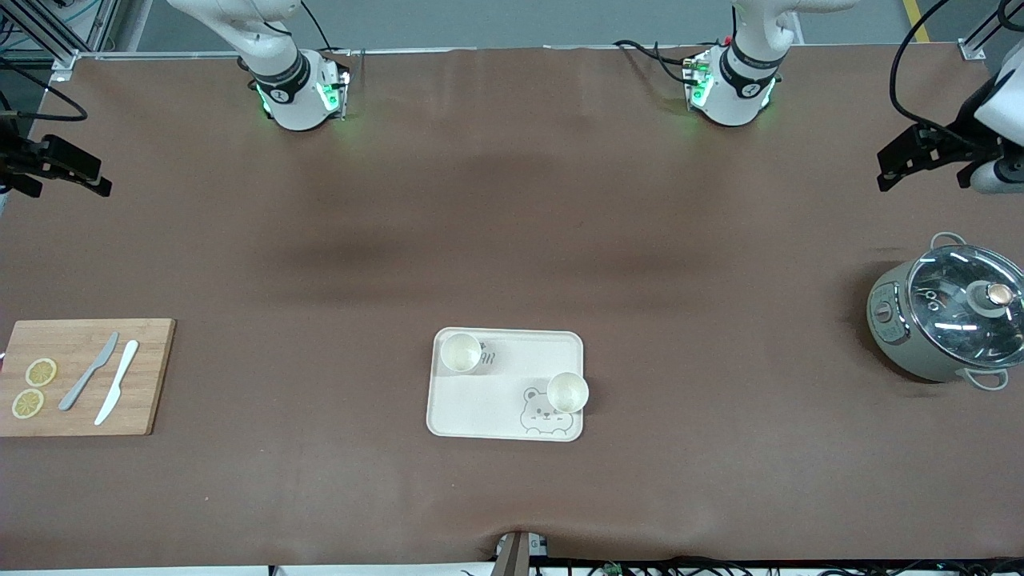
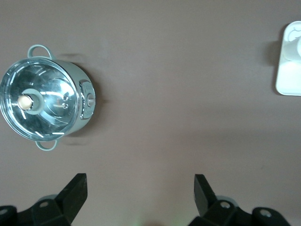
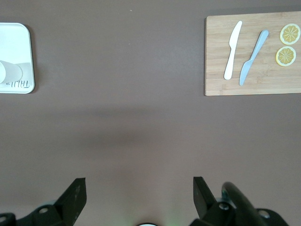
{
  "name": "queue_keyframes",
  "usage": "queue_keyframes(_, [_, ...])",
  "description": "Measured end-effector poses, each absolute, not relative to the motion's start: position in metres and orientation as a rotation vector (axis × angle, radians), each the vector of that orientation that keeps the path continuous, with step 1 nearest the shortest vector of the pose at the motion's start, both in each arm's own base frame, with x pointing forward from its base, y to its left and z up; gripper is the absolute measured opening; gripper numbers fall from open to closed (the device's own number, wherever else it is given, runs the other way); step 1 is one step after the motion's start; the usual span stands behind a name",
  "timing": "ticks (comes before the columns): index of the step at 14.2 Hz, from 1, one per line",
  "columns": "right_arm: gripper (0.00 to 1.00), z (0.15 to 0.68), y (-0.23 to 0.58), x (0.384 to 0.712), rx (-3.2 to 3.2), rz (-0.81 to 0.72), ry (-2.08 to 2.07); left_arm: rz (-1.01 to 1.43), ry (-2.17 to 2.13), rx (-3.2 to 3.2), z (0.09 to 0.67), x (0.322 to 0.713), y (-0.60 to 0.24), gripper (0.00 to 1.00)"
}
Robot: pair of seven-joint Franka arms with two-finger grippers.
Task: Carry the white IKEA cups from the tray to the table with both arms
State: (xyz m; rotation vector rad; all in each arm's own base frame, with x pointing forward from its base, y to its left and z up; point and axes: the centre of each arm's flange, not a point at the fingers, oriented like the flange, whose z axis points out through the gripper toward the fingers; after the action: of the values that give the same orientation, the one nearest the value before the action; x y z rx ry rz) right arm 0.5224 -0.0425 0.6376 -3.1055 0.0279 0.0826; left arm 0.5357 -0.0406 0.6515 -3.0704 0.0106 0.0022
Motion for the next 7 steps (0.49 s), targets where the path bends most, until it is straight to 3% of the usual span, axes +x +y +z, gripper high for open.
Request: queue_keyframes(7, [1.00,0.627,-0.047,0.529,-3.101,0.113,0.040,0.087,0.020,-3.062,0.590,0.577,-0.090,1.00])
